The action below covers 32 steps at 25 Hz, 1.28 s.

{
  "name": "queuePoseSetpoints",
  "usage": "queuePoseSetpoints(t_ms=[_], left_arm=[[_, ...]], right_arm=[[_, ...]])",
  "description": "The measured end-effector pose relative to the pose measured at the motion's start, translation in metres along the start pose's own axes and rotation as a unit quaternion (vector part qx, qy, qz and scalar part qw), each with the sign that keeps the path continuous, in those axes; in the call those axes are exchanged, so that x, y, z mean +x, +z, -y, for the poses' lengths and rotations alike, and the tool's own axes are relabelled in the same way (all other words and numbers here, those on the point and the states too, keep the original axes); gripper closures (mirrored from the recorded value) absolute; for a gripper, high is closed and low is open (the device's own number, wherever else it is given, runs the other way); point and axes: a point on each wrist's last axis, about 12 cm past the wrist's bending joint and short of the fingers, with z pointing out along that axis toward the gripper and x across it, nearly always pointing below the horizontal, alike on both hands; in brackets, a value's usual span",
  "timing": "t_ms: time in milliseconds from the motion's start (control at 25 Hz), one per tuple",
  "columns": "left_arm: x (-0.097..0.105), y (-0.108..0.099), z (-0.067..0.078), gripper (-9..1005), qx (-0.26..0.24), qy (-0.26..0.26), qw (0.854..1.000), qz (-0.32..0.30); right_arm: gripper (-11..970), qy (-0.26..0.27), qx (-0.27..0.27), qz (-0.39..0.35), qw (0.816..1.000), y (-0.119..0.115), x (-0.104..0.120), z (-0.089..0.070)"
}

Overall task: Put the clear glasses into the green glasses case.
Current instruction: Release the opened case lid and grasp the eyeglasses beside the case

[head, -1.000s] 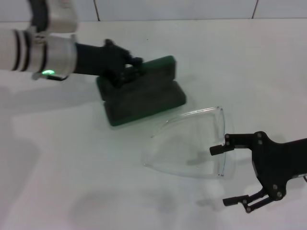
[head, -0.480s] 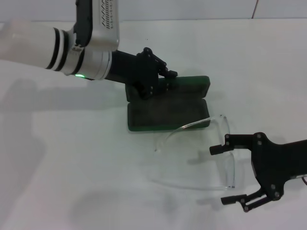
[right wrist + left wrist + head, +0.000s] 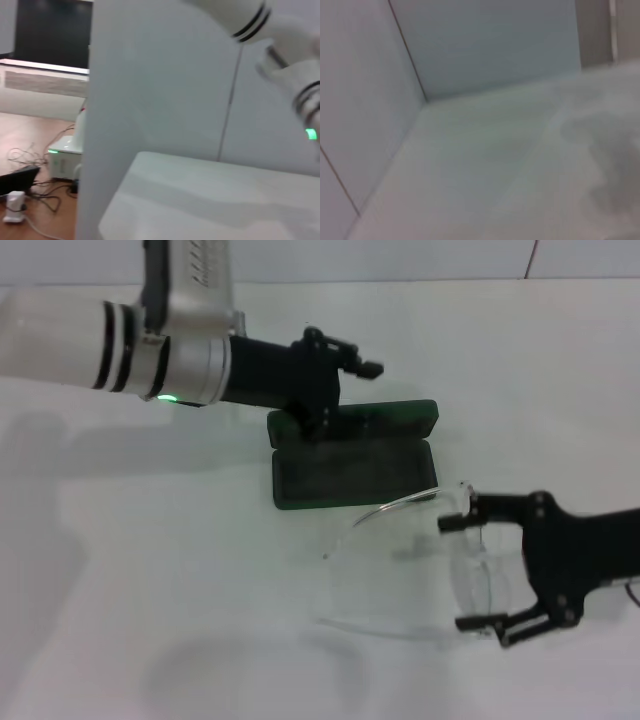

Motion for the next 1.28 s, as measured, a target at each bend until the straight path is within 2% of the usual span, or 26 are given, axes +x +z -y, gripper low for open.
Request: queuePoseSetpoints(t_ms=[40,80,240,400,480,560,640,760,920,1080,1280], left_arm=[[-0.001,-0.008,0.003,659,-0.015,-0.017,0.998,0.051],[-0.001,-0.010,0.004,555,-0.018,-0.020,0.998,0.058],[0.008,-0.033,0.013,502,-0.062,-0.059,0.985,0.148],[0.027,-0.057,0.034,476,-0.110,-0.108,0.964,0.217],[0.037,-0.066,0.046,476,-0.127,-0.137,0.953,0.240],[0.048,-0.074,0.060,476,-0.140,-0.160,0.944,0.252],[0.056,-0.079,0.071,476,-0.150,-0.174,0.938,0.259],[0.067,-0.087,0.085,475,-0.170,-0.196,0.928,0.268],[0.075,-0.095,0.094,475,-0.193,-0.213,0.916,0.279],[0.078,-0.097,0.099,475,-0.201,-0.218,0.913,0.280],[0.078,-0.096,0.100,475,-0.203,-0.218,0.913,0.280]], right_arm=[[73,-0.003,0.006,0.001,1.000,-0.002,-0.001,0.002],[73,-0.006,0.010,0.002,1.000,-0.002,-0.002,0.004],[72,-0.037,0.023,-0.011,0.999,-0.012,-0.018,0.023],[73,-0.106,-0.004,-0.098,0.989,-0.021,-0.053,0.051],[73,-0.151,-0.034,-0.165,0.974,-0.019,-0.074,0.065],[73,-0.174,-0.077,-0.223,0.956,-0.013,-0.092,0.073],[73,-0.193,-0.128,-0.267,0.936,-0.002,-0.108,0.078],[73,-0.221,-0.176,-0.314,0.906,0.017,-0.120,0.079],[72,-0.267,-0.212,-0.370,0.864,0.046,-0.120,0.080],[72,-0.288,-0.253,-0.409,0.828,0.071,-0.113,0.077],[76,-0.297,-0.290,-0.427,0.803,0.086,-0.104,0.071]])
